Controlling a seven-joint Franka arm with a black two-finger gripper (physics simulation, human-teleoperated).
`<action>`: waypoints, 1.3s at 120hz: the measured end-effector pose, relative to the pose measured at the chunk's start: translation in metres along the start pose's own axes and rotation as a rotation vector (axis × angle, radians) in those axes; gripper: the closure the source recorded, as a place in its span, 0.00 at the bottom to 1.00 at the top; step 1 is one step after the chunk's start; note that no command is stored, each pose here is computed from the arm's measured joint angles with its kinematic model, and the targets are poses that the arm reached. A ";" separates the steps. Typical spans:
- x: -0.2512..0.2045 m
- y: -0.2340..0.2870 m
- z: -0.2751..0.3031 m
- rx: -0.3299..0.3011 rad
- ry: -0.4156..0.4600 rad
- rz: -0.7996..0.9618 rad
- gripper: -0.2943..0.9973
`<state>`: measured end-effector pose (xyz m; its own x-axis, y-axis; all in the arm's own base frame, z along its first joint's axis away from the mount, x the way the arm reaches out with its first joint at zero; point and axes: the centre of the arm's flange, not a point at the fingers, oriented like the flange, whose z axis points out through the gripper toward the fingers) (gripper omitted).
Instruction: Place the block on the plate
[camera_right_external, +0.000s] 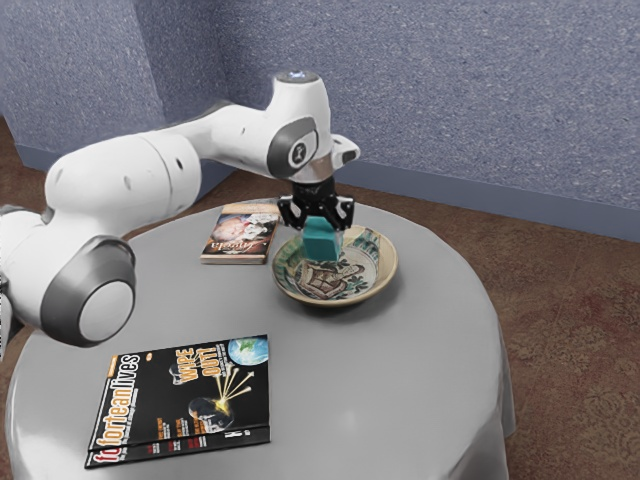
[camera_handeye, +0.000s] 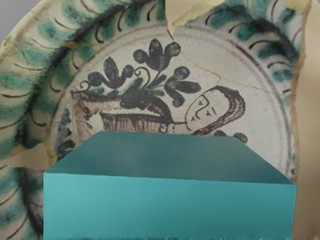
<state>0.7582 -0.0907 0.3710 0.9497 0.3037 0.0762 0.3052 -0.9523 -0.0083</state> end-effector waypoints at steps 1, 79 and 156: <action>0.000 0.001 0.001 -0.001 -0.001 0.002 0.46; 0.006 0.002 0.048 -0.002 -0.113 0.040 0.36; -0.003 0.003 0.000 0.037 -0.118 0.101 0.23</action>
<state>0.7559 -0.0943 0.3705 0.9767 0.2097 -0.0449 0.2076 -0.9771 -0.0473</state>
